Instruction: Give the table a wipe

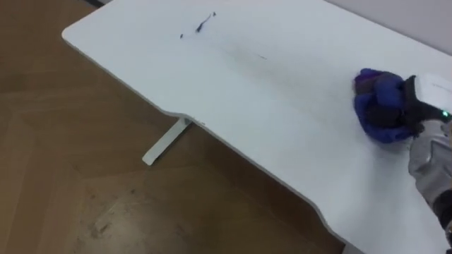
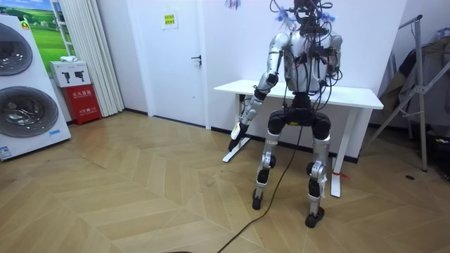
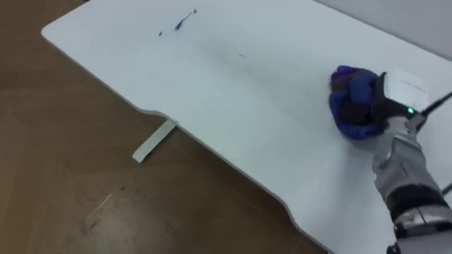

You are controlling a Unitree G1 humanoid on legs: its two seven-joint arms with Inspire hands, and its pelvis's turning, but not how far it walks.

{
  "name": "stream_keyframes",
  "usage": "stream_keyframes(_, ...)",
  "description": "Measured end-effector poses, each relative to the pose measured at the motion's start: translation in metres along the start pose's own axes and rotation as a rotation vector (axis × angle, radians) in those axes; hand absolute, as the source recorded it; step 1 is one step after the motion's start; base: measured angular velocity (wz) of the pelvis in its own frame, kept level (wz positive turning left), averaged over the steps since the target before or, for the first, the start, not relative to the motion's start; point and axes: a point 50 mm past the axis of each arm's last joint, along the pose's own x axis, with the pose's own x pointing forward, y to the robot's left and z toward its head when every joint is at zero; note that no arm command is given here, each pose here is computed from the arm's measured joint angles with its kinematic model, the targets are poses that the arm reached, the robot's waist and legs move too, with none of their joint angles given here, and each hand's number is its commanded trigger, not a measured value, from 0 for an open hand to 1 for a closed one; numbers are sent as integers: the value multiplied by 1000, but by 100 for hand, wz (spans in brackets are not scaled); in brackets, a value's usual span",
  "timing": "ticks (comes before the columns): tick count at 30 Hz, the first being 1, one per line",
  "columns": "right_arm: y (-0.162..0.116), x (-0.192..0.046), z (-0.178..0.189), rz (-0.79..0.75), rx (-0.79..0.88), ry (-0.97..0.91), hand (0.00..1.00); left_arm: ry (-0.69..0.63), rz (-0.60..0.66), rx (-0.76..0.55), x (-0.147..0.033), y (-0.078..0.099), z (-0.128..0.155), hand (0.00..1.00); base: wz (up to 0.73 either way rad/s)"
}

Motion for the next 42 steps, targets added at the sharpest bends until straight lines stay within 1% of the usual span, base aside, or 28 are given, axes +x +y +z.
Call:
stream_keyframes(4,12,-21,-47,10,58,147,100,-4,23,-26,-1,2,-2,0,-22)
stream_keyframes(7,14,-30,-66,10,74,211,100,2,33,-50,-1,2,-5,0,-23)
stream_keyframes(13,17,-41,-85,15,74,268,100,33,62,-38,-6,5,-21,0,-14)
stream_keyframes(18,19,-48,-93,13,59,280,100,90,89,-56,-13,12,-45,0,-3)
stream_keyframes(23,21,-54,-96,12,47,273,100,110,94,-56,-16,13,-53,0,-4)
stream_keyframes(24,20,-53,-94,11,43,264,64,108,93,-56,-15,13,-52,0,-13)
stream_keyframes(25,19,-52,-92,8,36,254,20,101,93,-52,-14,13,-49,0,-14)
stream_keyframes(26,18,-51,-90,8,28,243,0,98,93,-51,-14,13,-48,0,-13)
stream_keyframes(30,14,-48,-80,-12,-21,195,0,80,97,-61,-12,14,-41,0,-9)
stream_keyframes(33,19,-50,-76,-7,-26,181,0,67,93,-70,-10,13,-36,0,-5)
stream_keyframes(37,21,-48,-51,-25,-31,85,0,69,83,-73,-11,8,-37,0,-18)
stream_keyframes(42,23,-48,-24,-39,2,-10,0,42,80,-79,-10,7,-30,0,-4)
